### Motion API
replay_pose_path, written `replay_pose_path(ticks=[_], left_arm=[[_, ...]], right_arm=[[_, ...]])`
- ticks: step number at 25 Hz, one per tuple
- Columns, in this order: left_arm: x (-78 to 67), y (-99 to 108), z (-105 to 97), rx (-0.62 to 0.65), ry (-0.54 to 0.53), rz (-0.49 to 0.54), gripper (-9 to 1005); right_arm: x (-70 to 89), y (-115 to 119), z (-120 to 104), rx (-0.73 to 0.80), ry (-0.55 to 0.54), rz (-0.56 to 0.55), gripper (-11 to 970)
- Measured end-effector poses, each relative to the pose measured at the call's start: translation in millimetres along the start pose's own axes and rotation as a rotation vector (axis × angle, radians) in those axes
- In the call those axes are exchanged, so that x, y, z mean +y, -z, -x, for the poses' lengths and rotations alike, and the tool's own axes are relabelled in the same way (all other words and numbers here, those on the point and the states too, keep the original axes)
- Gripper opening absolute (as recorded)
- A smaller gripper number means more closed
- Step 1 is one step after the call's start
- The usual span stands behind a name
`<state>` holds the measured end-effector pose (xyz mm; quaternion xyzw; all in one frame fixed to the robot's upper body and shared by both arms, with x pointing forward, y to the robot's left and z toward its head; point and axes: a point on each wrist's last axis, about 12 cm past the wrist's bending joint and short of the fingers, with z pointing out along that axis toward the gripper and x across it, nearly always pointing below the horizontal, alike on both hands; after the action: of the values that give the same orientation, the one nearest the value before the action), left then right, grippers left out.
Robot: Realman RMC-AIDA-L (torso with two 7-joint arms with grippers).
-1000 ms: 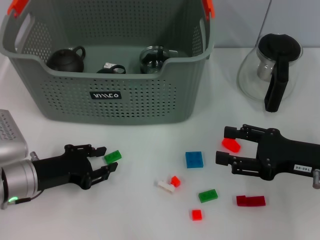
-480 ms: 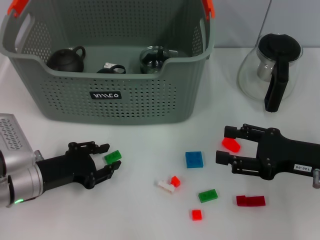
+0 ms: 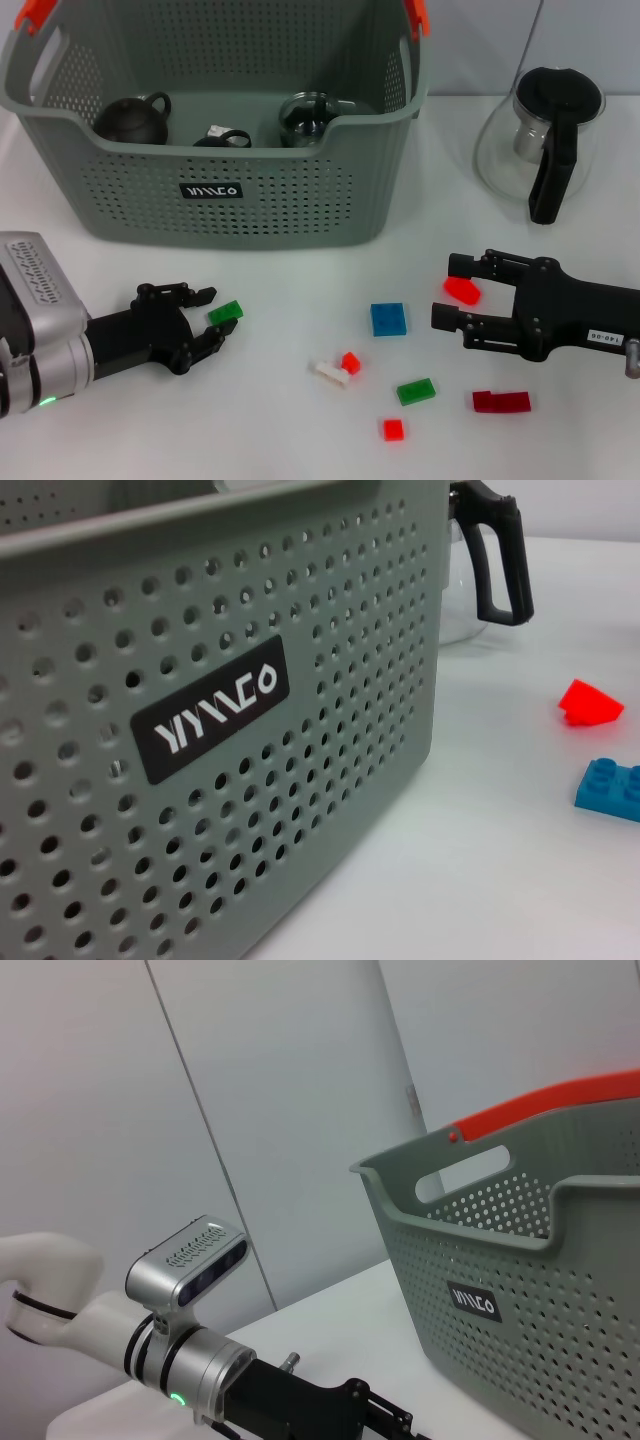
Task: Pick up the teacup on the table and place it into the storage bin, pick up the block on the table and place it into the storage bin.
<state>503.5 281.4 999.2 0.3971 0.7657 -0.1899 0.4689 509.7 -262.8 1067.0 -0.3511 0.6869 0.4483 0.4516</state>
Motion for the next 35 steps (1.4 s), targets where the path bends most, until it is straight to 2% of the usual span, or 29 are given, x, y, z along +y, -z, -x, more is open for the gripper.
replay_pose_path(ticks=[12, 15, 20, 28, 35], left_arm=[[0.0, 0, 1, -0.007, 0.003, 0.000, 455], [-0.1, 0, 1, -0.007, 0.001, -0.003, 302], [-0.9, 2, 3, -0.027, 0.010, -0.017, 173], [8.4, 19, 13, -0.072, 0.086, -0.037, 173], [18.9, 41, 35, -0.185, 0.194, -0.136, 172]], right_arm=[[0.3, 0, 0, -0.001, -0.001, 0.001, 820], [0.2, 0, 0, -0.002, 0.000, 0.003, 820], [0.1, 0, 1, -0.003, 0.001, 0.006, 820], [-0.7, -1, 3, -0.003, 0.005, 0.010, 820], [-0.5, -1, 3, -0.002, 0.004, 0.009, 820]])
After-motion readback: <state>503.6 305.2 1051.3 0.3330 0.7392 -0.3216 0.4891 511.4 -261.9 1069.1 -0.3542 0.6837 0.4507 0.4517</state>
